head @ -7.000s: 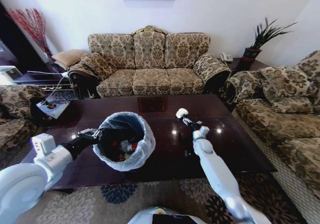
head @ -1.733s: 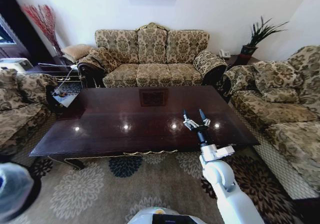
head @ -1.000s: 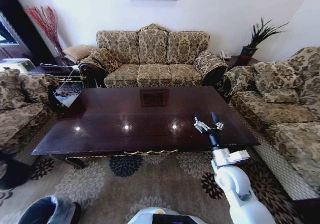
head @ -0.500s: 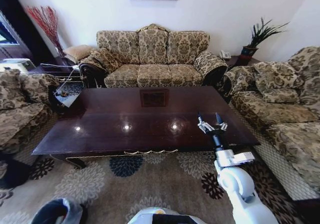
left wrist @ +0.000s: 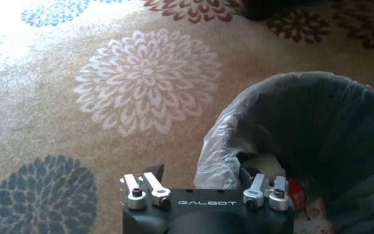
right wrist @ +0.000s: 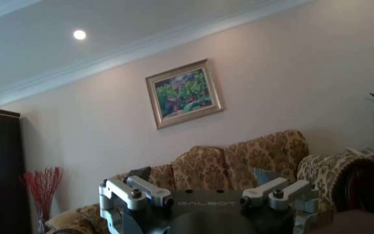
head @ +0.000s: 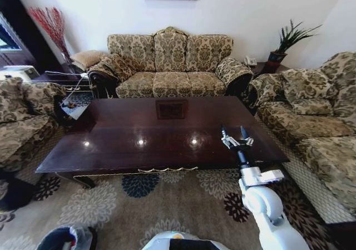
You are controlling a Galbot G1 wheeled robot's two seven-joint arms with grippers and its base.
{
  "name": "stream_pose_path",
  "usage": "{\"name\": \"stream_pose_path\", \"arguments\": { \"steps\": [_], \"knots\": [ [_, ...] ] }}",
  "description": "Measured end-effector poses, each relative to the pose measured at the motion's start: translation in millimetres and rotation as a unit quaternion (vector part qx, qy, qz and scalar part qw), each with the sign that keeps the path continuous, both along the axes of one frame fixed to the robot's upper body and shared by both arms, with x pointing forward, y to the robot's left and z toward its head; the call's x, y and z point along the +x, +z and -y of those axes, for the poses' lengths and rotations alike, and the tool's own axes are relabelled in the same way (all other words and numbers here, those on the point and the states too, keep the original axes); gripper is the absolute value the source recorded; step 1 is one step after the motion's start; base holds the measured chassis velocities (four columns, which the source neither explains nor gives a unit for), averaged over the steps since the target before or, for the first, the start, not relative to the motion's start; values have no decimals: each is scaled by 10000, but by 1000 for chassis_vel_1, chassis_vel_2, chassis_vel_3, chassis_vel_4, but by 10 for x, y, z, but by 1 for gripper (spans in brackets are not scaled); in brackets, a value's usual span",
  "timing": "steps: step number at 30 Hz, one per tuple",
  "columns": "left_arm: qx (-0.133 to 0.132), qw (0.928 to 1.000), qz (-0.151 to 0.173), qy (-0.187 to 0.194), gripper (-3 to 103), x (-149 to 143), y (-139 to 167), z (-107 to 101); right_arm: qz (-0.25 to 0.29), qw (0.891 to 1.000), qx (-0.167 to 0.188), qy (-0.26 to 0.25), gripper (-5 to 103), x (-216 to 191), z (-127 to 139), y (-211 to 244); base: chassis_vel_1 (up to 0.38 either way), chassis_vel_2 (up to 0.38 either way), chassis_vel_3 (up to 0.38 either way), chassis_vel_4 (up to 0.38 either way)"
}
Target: Move to the front of the table and place the trash on the table into the trash bin.
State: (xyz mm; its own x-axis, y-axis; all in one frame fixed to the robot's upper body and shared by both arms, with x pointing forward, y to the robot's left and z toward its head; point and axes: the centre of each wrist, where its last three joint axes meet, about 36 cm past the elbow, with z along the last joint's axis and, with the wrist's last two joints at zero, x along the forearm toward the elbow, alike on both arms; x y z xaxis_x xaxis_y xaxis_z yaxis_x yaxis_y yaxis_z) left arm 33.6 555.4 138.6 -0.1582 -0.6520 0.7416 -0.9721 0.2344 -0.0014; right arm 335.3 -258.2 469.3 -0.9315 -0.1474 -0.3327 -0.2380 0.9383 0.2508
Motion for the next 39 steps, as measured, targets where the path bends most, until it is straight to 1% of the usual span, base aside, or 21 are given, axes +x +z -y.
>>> {"name": "stream_pose_path", "arguments": {
  "steps": [1,4,6,8,39],
  "knots": [
    [1,10000,-2,1,79,0,0,0,0,10000,0,0,100,0,0,0,0,0,0,0],
    [3,10000,-6,5,94,-1,0,0,2,10000,0,1,100,1,0,-1,0,0,0,0],
    [4,10000,-5,6,94,-1,0,0,2,10000,0,2,100,1,0,-1,0,0,0,0],
    [5,10000,-7,7,100,0,1,-1,1,10000,-1,2,100,2,1,-1,0,0,0,0],
    [10,10000,-7,16,100,7,2,-6,0,10000,-2,2,100,2,0,-2,0,0,0,0]
  ]
}}
